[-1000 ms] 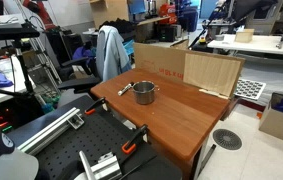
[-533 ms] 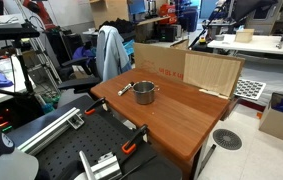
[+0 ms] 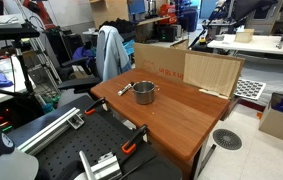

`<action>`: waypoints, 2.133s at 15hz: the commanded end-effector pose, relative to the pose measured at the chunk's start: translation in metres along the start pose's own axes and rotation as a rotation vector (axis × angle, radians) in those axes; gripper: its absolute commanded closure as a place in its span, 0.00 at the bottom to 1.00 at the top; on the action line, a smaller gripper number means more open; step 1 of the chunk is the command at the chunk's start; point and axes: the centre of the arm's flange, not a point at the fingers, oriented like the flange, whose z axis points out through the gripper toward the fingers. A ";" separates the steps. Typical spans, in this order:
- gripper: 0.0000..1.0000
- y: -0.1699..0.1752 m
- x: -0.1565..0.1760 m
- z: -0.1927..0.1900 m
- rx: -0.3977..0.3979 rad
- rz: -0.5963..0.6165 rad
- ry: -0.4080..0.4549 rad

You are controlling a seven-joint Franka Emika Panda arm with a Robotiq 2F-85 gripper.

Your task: Put the marker in the pot

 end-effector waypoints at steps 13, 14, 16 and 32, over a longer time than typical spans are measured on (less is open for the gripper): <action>0.00 0.001 0.101 0.158 -0.048 -0.142 0.123; 0.00 0.002 0.108 0.166 -0.037 -0.145 0.136; 0.00 0.005 0.123 0.183 -0.026 -0.148 0.145; 0.00 0.015 0.192 0.317 -0.195 -0.136 -0.053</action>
